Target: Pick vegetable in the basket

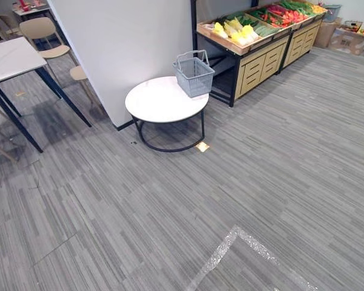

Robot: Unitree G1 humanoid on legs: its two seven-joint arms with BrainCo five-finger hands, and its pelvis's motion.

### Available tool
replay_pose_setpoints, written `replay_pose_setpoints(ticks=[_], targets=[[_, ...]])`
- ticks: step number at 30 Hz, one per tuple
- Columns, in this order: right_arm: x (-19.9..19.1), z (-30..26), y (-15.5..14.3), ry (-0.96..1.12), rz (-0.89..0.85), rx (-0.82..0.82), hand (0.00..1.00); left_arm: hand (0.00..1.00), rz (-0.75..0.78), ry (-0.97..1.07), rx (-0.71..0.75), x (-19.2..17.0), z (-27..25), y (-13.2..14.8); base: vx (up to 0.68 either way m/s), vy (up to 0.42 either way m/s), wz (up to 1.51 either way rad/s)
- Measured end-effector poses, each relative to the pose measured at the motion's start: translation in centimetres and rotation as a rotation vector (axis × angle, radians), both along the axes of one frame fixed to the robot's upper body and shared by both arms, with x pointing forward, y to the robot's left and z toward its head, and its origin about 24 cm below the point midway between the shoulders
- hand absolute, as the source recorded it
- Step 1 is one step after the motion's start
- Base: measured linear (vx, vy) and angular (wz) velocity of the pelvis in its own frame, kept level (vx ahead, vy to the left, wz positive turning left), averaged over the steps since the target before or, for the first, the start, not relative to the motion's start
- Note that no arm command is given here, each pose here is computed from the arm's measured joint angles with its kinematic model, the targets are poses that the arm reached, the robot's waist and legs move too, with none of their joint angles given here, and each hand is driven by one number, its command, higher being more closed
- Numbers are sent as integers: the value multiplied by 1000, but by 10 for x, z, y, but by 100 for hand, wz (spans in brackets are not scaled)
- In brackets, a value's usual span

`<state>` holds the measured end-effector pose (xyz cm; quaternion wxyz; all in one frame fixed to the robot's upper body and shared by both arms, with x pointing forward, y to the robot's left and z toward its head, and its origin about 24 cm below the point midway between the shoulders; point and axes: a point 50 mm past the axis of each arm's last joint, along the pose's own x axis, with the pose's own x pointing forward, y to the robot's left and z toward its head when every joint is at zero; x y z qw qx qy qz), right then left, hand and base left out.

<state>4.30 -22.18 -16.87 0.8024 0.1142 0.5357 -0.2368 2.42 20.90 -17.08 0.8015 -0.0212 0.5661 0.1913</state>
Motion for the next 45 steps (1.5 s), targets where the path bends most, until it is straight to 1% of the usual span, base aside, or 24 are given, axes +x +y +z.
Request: replay_pose_setpoints(ticks=[3, 12, 35, 45], targets=[[2, 0, 1, -5, 0, 1, 0, 0, -2, -4, 0, 2, 0, 1, 21, 0, -4], [25, 2, 4, -60, 16, 10, 0, 0, -9, -12, 1, 5, 0, 1, 2, 0, -3], [25, 2, 7, -67, -65, 19, 0, 0, -17, -15, 7, 6, 1, 2, 0, 0, 0], [26, 2, 8, -68, -62, 21, 0, 0, -21, -15, 8, 6, 1, 3, 0, 0, 0]])
